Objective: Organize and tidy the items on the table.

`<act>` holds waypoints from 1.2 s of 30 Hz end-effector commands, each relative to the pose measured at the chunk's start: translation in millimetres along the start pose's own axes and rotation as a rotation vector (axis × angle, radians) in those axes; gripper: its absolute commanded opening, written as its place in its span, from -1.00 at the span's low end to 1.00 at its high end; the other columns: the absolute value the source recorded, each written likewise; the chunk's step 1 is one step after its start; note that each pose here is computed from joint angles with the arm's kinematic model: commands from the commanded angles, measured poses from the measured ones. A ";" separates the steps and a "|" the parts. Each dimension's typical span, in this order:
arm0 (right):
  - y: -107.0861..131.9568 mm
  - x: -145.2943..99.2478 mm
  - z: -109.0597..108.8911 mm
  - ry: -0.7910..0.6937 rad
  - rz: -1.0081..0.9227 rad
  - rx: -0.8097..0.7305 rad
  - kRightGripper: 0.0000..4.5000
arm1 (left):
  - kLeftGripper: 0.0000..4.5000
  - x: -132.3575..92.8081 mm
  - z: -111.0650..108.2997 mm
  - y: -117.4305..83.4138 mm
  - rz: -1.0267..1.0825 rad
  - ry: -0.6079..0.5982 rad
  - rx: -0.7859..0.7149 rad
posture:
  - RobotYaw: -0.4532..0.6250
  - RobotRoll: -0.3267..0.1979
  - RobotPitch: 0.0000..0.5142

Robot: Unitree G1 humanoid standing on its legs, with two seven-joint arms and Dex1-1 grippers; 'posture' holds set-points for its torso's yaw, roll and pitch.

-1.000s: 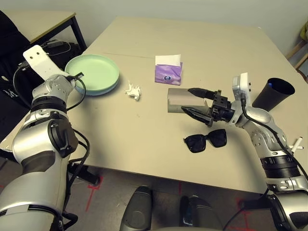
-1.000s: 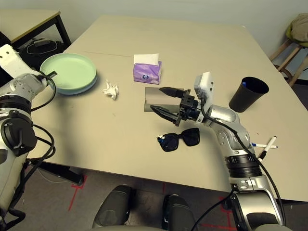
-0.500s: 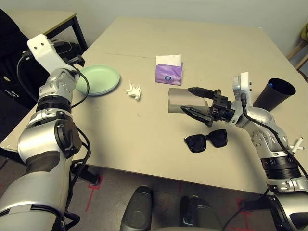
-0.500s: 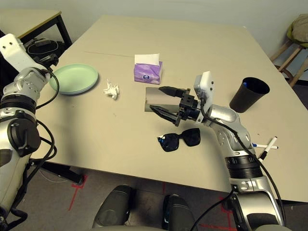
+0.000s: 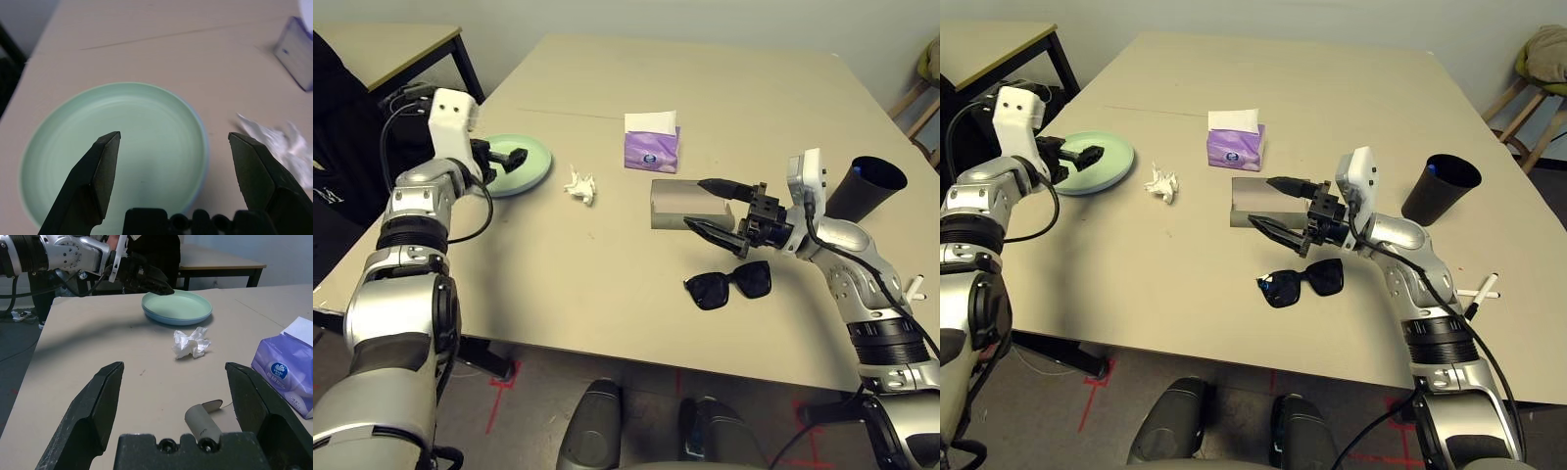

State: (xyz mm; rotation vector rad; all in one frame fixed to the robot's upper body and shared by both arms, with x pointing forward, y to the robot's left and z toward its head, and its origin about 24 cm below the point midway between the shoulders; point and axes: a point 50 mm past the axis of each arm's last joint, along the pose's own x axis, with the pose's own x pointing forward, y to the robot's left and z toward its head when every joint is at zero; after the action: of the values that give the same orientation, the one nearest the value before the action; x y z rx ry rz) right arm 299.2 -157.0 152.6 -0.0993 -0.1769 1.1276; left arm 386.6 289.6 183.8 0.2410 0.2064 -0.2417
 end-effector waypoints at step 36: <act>1.8 -11.8 -6.9 0.169 -0.122 0.021 1.00 | 0.99 22.4 -13.6 -61.4 -0.461 0.042 0.168 | 0.24 0.25 -0.59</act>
State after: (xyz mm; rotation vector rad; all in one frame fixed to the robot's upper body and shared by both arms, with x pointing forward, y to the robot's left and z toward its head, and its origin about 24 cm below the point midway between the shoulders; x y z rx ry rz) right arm 296.8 -166.9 145.8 -0.1613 -0.0311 0.9933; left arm 388.4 234.4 153.5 0.3461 0.2747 -0.7053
